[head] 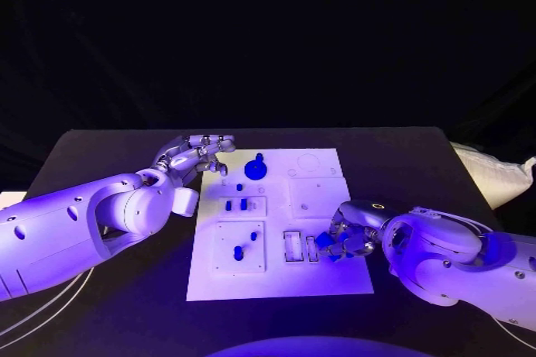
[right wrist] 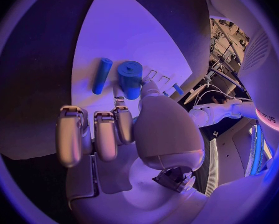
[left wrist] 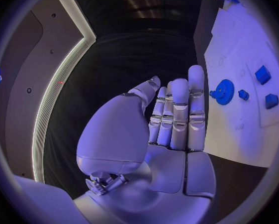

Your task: Assemble the parts on the task board

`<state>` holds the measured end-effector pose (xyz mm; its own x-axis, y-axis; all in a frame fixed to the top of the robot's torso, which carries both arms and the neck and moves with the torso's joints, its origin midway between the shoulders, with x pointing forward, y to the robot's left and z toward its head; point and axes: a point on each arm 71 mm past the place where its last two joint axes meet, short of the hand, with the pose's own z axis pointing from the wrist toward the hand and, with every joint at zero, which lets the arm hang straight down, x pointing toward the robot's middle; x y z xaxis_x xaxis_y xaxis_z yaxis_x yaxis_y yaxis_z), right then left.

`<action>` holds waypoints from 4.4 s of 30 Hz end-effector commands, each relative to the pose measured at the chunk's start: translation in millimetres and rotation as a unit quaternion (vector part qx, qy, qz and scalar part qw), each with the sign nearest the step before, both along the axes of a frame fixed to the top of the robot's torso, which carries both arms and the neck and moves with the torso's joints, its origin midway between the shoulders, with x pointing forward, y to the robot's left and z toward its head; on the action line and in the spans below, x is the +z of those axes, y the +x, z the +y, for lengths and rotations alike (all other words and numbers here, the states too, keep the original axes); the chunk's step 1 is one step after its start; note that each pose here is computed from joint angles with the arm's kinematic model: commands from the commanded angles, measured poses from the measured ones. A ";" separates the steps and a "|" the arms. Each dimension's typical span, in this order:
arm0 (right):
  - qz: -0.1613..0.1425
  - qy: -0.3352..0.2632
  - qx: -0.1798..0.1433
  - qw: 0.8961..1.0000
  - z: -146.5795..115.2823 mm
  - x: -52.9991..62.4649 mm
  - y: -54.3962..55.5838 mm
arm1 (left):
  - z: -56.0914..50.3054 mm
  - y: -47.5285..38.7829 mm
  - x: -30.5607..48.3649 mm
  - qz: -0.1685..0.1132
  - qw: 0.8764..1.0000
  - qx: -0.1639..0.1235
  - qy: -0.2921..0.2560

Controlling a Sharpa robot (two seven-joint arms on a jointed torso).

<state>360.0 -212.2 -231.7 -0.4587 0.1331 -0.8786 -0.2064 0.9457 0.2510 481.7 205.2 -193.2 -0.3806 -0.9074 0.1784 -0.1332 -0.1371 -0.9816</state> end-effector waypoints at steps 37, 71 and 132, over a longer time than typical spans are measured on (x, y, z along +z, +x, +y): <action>0.068 0.107 -0.030 0.991 33.8 1.4 -5.8 | -3.7 -2.0 -0.2 -0.001 1.000 -0.013 -0.006; 0.033 0.083 0.003 0.996 45.7 1.7 -5.6 | -2.6 -2.0 -0.2 -0.001 1.000 -0.012 -0.005; 0.012 -0.054 -0.036 0.998 -45.9 17.5 1.6 | -2.9 -1.5 -1.8 0.001 1.000 -0.013 -0.005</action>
<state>362.3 -257.9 -211.8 -0.4622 0.1433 -0.8751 -0.1094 0.9701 0.2166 480.9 204.7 -195.8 -0.3845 -0.9049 0.1825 -0.1424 -0.1371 -0.9803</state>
